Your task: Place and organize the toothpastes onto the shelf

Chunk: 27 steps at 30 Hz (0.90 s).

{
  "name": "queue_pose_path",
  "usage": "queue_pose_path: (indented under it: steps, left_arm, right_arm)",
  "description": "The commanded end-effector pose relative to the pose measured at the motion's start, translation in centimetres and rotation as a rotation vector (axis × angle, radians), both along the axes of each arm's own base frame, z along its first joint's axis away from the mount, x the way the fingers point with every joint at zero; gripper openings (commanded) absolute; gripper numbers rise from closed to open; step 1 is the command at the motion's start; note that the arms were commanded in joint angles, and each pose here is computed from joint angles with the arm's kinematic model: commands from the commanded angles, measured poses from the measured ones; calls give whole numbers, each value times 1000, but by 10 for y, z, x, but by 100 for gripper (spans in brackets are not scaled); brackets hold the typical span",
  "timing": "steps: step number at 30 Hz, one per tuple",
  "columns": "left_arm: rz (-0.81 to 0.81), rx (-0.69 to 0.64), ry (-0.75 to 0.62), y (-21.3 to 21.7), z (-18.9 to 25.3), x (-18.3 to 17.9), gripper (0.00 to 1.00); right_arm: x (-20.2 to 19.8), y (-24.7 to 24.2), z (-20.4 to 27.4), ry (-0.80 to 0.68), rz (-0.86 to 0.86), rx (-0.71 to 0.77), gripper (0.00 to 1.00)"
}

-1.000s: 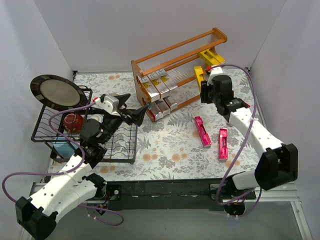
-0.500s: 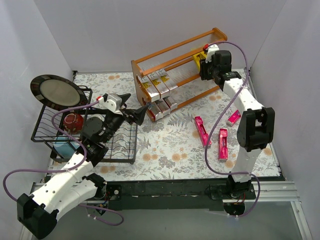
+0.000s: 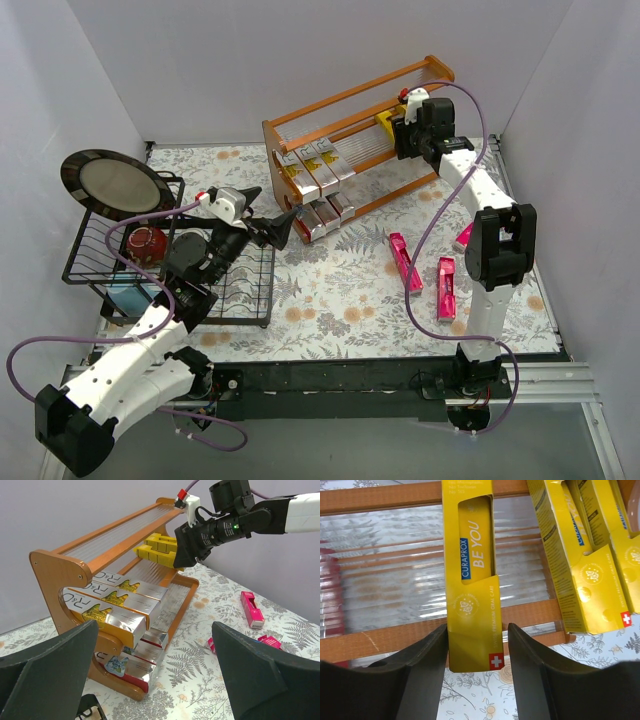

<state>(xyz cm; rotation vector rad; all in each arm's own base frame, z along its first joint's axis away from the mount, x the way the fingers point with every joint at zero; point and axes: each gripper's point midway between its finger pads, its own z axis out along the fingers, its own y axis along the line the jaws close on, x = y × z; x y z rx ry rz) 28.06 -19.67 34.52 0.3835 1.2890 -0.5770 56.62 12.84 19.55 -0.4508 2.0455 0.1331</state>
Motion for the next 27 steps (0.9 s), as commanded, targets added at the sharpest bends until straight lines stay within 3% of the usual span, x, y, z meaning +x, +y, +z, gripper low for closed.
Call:
queue_pose_path:
  steps: [1,17,27]
  left_arm:
    - [7,4,-9,1,1,0,98]
    - [10,20,8,-1,-6,5,98]
    - [15,20,4,0,-5,4,98]
  right_arm:
    - [15,-15,33,-102,-56,-33,59]
    - [36,-33,40,-192,-125,-102,54]
    - [41,-47,44,-233,-175,-171,61]
